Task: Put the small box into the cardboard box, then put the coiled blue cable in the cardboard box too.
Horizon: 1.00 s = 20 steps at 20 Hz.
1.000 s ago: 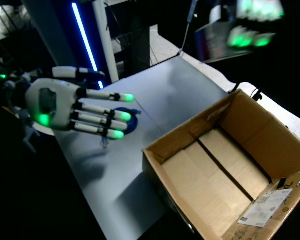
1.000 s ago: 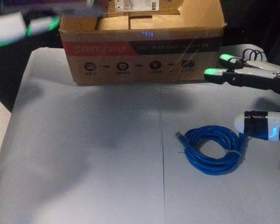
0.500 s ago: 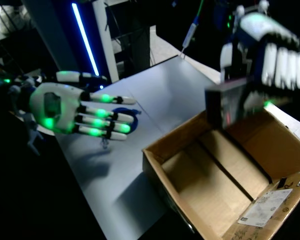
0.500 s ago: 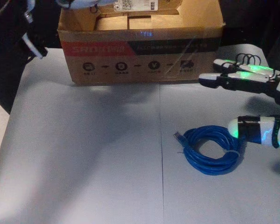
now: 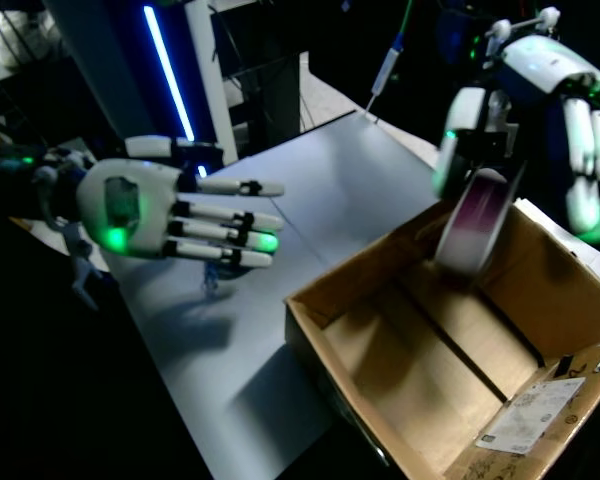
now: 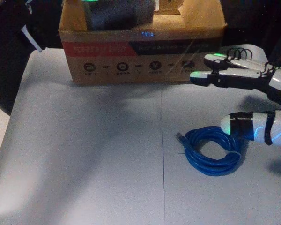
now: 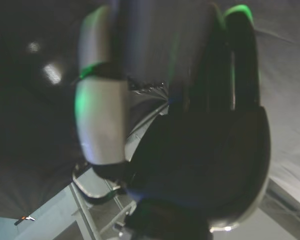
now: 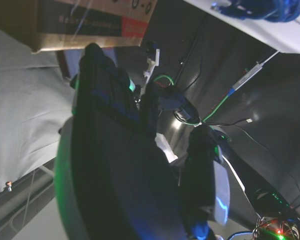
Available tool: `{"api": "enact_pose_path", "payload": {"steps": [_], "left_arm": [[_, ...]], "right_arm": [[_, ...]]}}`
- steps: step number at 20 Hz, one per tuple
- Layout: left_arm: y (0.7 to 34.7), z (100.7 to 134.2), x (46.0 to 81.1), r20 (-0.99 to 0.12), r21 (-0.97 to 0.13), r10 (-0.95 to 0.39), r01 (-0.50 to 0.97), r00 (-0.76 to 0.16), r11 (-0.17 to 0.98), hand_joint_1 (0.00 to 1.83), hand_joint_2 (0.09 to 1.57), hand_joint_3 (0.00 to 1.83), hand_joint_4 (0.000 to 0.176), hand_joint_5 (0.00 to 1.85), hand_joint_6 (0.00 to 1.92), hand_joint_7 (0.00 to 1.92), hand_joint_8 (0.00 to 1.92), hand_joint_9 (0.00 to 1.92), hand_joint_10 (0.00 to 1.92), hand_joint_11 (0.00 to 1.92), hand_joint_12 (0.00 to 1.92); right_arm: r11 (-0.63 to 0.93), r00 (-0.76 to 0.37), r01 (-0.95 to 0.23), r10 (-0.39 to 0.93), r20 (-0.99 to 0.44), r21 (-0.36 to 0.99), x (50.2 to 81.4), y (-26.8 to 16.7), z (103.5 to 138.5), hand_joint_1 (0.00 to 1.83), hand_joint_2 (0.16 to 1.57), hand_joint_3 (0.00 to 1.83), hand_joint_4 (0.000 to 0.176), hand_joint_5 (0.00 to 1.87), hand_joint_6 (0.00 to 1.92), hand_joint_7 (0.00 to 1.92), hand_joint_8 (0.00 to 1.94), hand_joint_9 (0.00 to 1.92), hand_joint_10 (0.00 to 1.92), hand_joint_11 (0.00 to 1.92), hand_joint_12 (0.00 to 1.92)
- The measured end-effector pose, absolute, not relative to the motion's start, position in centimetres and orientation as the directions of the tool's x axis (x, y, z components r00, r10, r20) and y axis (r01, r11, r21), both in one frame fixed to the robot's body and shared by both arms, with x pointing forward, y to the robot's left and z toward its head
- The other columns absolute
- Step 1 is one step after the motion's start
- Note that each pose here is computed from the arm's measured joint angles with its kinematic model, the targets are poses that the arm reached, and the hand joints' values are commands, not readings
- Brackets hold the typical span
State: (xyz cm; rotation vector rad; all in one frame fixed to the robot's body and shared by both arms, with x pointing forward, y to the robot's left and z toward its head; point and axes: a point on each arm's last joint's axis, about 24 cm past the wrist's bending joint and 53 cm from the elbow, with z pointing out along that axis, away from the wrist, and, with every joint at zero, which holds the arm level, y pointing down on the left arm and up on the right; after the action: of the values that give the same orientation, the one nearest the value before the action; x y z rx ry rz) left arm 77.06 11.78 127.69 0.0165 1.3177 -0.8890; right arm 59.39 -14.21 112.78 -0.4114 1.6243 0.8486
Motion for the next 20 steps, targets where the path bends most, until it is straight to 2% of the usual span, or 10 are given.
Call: {"api": "enact_pose_path", "payload": {"steps": [1, 2, 3, 5, 6, 11, 13, 14, 17, 20], "left_arm": [[11.6, 127.7, 76.9, -0.834, -0.463, -0.551, 0.571, -0.023, 0.678, 0.64, 0.89, 0.00, 0.176, 0.14, 0.00, 0.18, 0.00, 0.42, 0.03, 0.06, 1.25], [11.6, 127.6, 76.7, -0.834, -0.466, -0.551, 0.571, -0.028, 0.676, 0.61, 0.88, 0.00, 0.176, 0.12, 0.00, 0.16, 0.00, 0.36, 0.01, 0.02, 1.22], [11.8, 127.4, 76.1, -0.843, -0.451, -0.537, 0.578, -0.027, 0.680, 0.59, 0.86, 0.00, 0.173, 0.12, 0.01, 0.13, 0.00, 0.22, 0.01, 0.00, 0.98], [13.0, 126.6, 74.9, -0.860, -0.432, -0.510, 0.577, -0.030, 0.694, 0.54, 0.83, 0.00, 0.176, 0.10, 0.00, 0.11, 0.00, 0.18, 0.00, 0.00, 0.97], [14.2, 125.8, 73.7, -0.869, -0.423, -0.492, 0.571, -0.038, 0.703, 0.54, 0.89, 0.01, 0.176, 0.09, 0.00, 0.08, 0.01, 0.08, 0.01, 0.00, 0.57], [16.8, 120.9, 70.1, -0.906, -0.402, -0.408, 0.540, -0.117, 0.739, 0.43, 0.94, 0.00, 0.176, 0.14, 0.00, 0.09, 0.00, 0.09, 0.00, 0.00, 0.42], [16.8, 118.1, 67.6, -0.916, -0.396, -0.356, 0.538, -0.183, 0.744, 0.44, 0.90, 0.00, 0.176, 0.13, 0.00, 0.08, 0.00, 0.05, 0.00, 0.00, 0.24], [16.9, 117.2, 66.9, -0.915, -0.403, -0.348, 0.532, -0.205, 0.745, 0.43, 0.89, 0.00, 0.176, 0.12, 0.00, 0.07, 0.00, 0.04, 0.00, 0.00, 0.19], [18.5, 115.6, 65.8, -0.902, -0.432, -0.363, 0.487, -0.233, 0.759, 0.41, 0.92, 0.00, 0.163, 0.06, 0.00, 0.01, 0.00, 0.00, 0.00, 0.00, 0.07], [19.2, 115.0, 65.5, -0.891, -0.454, -0.385, 0.462, -0.242, 0.761, 0.49, 0.88, 0.00, 0.176, 0.06, 0.00, 0.01, 0.00, 0.00, 0.00, 0.01, 0.03]], "right_arm": [[0.671, -0.241, -0.678, 0.184, -0.953, 0.300, 59.4, -14.2, 112.8, 0.28, 1.24, 0.00, 0.176, 0.27, 0.00, 0.06, 0.01, 0.00, 0.00, 0.00, 0.00], [0.671, -0.241, -0.678, 0.183, -0.953, 0.300, 59.4, -14.2, 112.8, 0.26, 1.24, 0.00, 0.176, 0.27, 0.00, 0.06, 0.00, 0.00, 0.00, 0.00, 0.00], [0.671, -0.241, -0.678, 0.184, -0.953, 0.301, 59.4, -14.2, 112.7, 0.26, 1.24, 0.00, 0.176, 0.24, 0.00, 0.05, 0.00, 0.00, 0.00, 0.00, 0.00], [0.669, -0.245, -0.678, 0.187, -0.951, 0.306, 59.3, -14.0, 112.6, 0.25, 1.24, 0.00, 0.176, 0.19, 0.00, 0.03, 0.00, 0.00, 0.00, 0.00, 0.00], [0.667, -0.247, -0.678, 0.188, -0.951, 0.308, 59.3, -13.9, 112.5, 0.22, 1.25, 0.00, 0.176, 0.17, 0.00, 0.01, 0.00, 0.00, 0.00, 0.00, 0.00], [0.674, -0.252, -0.665, 0.201, -0.947, 0.320, 59.5, -14.1, 112.5, 0.35, 1.19, 0.00, 0.176, 0.20, 0.01, 0.02, 0.00, 0.00, 0.00, 0.00, 0.00], [0.679, -0.255, -0.659, 0.202, -0.945, 0.323, 59.6, -14.2, 112.4, 0.63, 0.95, 0.00, 0.176, 0.05, 0.00, 0.00, 0.00, 0.00, 0.00, 0.00, 0.00], [0.681, -0.259, -0.656, 0.201, -0.945, 0.325, 59.7, -14.3, 112.3, 0.69, 0.88, 0.00, 0.176, 0.00, 0.00, 0.00, 0.00, 0.00, 0.00, 0.00, 0.00], [0.688, -0.281, -0.652, 0.171, -0.944, 0.318, 59.6, -14.2, 111.4, 0.76, 0.73, 0.00, 0.176, 0.00, 0.00, 0.00, 0.00, 0.00, 0.00, 0.00, 0.00], [0.687, -0.299, -0.663, 0.122, -0.946, 0.298, 59.1, -13.9, 110.4, 0.80, 0.69, 0.00, 0.176, 0.07, 0.01, 0.00, 0.00, 0.00, 0.00, 0.00, 0.00]]}}
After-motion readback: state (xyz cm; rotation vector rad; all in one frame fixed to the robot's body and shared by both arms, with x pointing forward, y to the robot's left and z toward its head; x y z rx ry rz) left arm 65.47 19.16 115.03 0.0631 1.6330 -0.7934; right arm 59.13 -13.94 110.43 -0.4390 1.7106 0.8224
